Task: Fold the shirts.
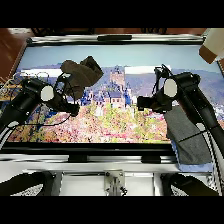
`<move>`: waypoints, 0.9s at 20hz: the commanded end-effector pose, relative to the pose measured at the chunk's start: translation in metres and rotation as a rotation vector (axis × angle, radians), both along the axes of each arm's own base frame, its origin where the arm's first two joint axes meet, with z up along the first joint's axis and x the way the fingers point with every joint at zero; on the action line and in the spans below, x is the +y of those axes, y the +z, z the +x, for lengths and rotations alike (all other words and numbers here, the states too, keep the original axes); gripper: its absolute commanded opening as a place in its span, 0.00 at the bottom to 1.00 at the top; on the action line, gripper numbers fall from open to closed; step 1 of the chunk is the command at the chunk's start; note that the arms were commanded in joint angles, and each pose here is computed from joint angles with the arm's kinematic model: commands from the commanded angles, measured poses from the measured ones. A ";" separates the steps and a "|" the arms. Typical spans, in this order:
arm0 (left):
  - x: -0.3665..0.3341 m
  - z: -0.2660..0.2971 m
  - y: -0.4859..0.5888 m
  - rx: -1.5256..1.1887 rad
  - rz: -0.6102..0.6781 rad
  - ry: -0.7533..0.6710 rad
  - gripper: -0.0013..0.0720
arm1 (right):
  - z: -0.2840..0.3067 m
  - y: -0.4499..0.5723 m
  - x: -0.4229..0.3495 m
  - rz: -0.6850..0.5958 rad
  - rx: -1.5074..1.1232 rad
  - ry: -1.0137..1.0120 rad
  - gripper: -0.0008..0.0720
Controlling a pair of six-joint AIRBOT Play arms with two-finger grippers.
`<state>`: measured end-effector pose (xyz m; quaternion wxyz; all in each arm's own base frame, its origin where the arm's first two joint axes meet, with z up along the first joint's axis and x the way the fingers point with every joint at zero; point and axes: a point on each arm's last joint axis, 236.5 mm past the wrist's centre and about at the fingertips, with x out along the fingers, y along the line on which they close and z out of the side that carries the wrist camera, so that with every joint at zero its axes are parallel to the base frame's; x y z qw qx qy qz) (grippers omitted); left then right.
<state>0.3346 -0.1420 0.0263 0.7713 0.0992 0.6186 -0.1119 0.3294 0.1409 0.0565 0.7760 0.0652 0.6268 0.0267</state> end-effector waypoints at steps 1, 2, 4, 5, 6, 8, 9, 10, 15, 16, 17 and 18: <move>0.000 0.000 0.000 0.000 0.001 0.000 0.95 | 0.000 0.000 0.000 0.000 0.000 0.001 0.92; 0.000 0.000 0.000 0.000 0.001 0.000 0.95 | 0.000 0.000 0.000 0.000 0.000 0.001 0.92; 0.000 0.000 0.000 0.000 0.001 0.000 0.95 | 0.000 0.000 0.000 0.000 0.000 0.001 0.92; 0.000 0.000 0.000 0.000 0.001 0.000 0.95 | 0.000 0.000 0.000 0.000 0.000 0.001 0.92; 0.000 0.000 0.000 0.000 0.001 0.000 0.95 | 0.000 0.000 0.000 0.000 0.000 0.001 0.92; 0.000 0.000 0.000 0.000 0.001 0.000 0.95 | 0.000 0.000 0.000 0.000 0.000 0.001 0.92; 0.000 0.000 0.000 0.000 0.001 0.000 0.95 | 0.000 0.000 0.000 0.000 0.000 0.001 0.92; 0.000 0.000 0.000 0.000 0.001 0.000 0.95 | 0.000 0.000 0.000 0.000 0.000 0.001 0.92; 0.000 0.000 0.000 0.000 0.001 0.000 0.95 | 0.000 0.000 0.000 0.000 0.000 0.001 0.92; 0.000 0.001 0.000 -0.002 -0.004 0.013 0.95 | 0.000 0.000 0.002 0.010 0.001 -0.017 0.92; -0.003 0.005 0.001 -0.021 -0.016 0.023 0.95 | 0.003 0.001 0.005 0.028 -0.006 -0.040 0.92; -0.006 0.012 0.003 -0.050 -0.031 0.022 0.95 | 0.006 0.003 0.007 0.040 -0.022 -0.048 0.92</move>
